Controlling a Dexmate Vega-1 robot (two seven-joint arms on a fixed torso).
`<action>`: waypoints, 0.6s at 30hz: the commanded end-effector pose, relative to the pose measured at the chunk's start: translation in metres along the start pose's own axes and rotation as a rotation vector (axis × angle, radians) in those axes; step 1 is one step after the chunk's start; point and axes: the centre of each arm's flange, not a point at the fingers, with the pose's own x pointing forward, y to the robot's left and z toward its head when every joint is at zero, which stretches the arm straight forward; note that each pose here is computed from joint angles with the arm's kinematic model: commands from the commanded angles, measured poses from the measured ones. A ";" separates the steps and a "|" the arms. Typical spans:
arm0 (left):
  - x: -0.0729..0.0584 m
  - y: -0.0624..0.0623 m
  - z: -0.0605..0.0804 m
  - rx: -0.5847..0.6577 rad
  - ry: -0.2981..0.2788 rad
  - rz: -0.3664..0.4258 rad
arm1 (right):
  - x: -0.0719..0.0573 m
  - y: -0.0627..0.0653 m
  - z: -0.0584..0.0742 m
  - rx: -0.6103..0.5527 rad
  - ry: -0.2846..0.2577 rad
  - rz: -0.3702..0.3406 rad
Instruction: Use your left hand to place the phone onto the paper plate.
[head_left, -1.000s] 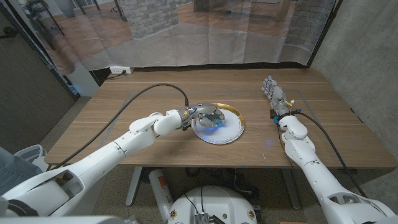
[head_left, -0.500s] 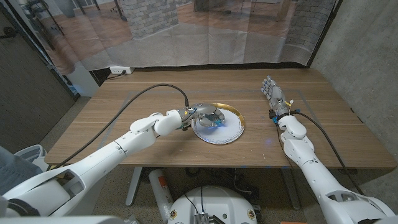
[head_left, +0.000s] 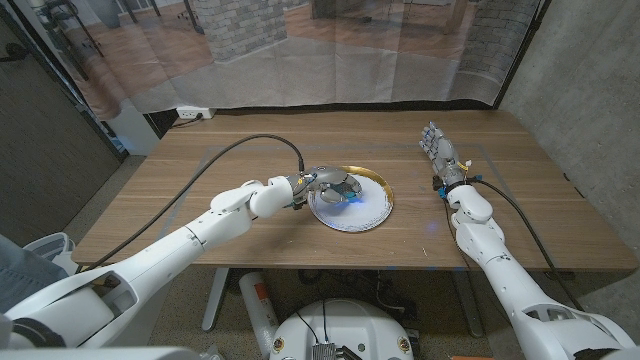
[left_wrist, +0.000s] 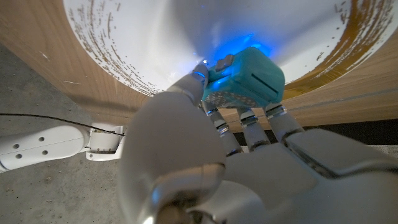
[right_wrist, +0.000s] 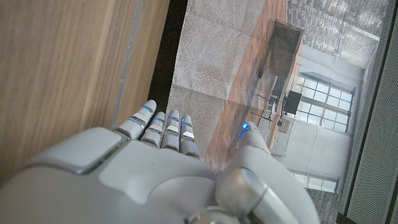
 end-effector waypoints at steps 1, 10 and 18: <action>0.003 0.001 0.001 0.007 0.007 0.006 | 0.000 -0.004 0.000 -0.004 0.004 -0.004; 0.006 0.000 0.002 0.020 0.008 -0.005 | 0.001 -0.006 0.002 -0.003 0.005 0.000; 0.006 0.000 0.004 0.027 0.012 -0.016 | 0.000 -0.006 0.002 0.000 0.005 -0.001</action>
